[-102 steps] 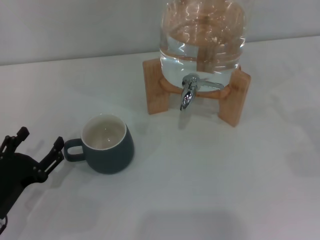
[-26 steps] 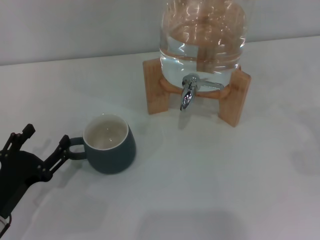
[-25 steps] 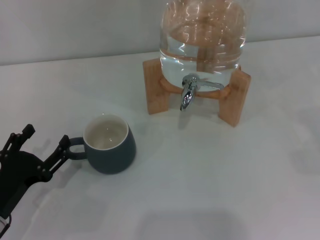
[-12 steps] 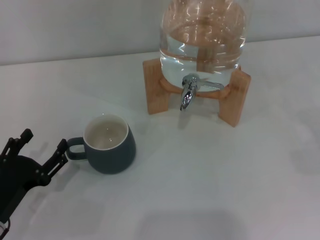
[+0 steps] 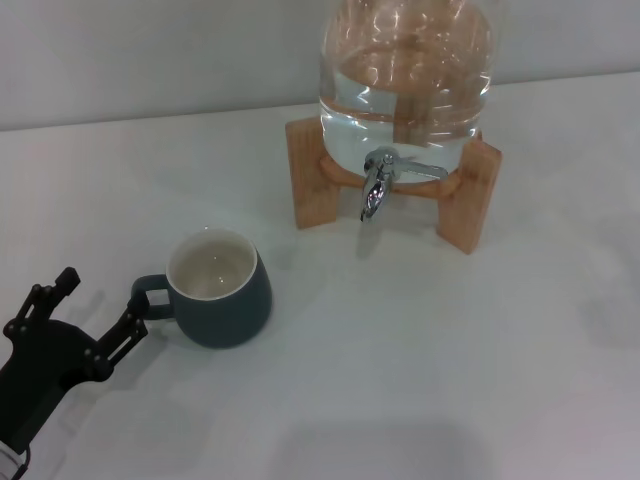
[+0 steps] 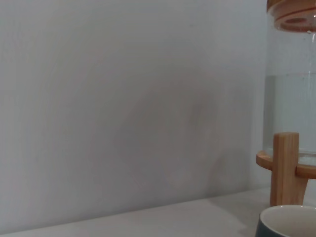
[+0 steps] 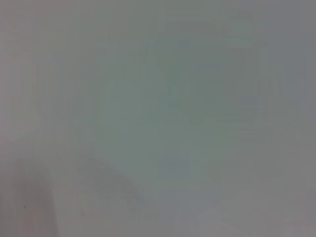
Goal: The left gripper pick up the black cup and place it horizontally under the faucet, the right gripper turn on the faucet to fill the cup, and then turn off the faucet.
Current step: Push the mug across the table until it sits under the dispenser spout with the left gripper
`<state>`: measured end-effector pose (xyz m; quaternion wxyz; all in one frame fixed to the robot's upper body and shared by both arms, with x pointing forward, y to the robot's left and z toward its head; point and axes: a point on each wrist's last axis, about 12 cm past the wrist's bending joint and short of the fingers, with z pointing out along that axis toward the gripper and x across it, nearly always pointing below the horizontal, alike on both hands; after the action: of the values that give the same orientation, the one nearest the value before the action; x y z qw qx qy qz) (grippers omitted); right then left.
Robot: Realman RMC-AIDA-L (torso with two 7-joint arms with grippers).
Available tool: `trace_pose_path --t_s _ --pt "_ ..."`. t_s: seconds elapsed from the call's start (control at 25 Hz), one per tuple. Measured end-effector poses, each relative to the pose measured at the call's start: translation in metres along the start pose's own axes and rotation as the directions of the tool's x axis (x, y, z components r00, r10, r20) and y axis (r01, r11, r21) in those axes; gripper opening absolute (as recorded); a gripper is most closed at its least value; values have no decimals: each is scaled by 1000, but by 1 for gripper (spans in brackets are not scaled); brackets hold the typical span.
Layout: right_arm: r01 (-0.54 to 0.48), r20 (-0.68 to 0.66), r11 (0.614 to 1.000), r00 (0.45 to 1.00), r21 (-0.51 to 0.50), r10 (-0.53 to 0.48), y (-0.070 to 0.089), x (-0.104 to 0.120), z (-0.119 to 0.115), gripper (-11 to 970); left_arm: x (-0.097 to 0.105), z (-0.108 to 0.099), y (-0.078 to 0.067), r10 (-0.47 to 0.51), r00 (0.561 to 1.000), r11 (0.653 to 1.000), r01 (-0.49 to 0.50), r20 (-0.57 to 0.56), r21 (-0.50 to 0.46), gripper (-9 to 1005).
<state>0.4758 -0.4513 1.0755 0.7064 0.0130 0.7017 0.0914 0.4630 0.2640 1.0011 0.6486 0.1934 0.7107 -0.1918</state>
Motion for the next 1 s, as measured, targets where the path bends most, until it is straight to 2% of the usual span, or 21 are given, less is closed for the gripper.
trace_pose_path --t_s 1.0 --pt "-3 -5 1000 1000 5 4 0 2 -3 850 11 -2 5 -30 997 999 28 -66 -27 894"
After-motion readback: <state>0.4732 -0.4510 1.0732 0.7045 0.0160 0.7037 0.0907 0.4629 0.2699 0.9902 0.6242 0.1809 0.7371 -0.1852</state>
